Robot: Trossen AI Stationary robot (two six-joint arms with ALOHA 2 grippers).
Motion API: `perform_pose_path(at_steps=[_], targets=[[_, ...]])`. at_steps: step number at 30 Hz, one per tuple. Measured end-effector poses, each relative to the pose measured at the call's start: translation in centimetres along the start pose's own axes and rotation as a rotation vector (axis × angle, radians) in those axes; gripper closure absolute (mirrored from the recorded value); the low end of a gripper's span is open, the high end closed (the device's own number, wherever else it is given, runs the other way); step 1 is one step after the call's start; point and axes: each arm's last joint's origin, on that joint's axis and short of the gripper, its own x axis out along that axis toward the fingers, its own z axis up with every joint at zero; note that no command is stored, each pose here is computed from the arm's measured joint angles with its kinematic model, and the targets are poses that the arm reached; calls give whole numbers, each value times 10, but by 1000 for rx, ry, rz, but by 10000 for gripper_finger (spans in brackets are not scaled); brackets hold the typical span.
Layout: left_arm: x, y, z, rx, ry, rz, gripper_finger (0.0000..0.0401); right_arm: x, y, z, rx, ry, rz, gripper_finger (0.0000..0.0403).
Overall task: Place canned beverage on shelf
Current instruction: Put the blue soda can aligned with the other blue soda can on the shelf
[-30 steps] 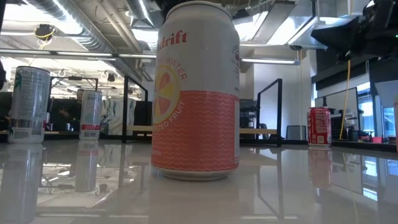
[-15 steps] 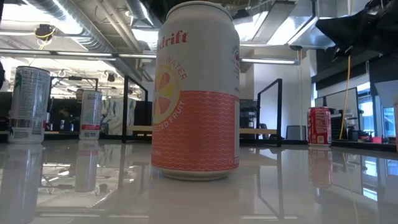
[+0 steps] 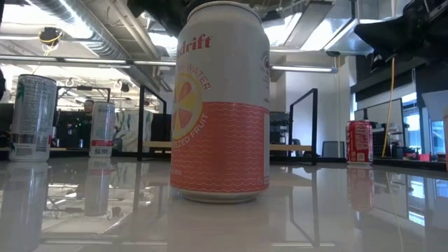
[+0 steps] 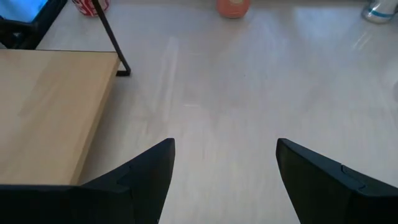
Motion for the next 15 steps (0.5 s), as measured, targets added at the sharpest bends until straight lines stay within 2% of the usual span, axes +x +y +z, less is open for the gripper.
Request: perform_pose_path(at_steps=[9,15], targets=[[-2,-21,-1,37,-6,-27,131,16,7,22,56,190,82,398],[-4,-40,-3,40,-2,-18,131,23,26,36,55,328,134,398]])
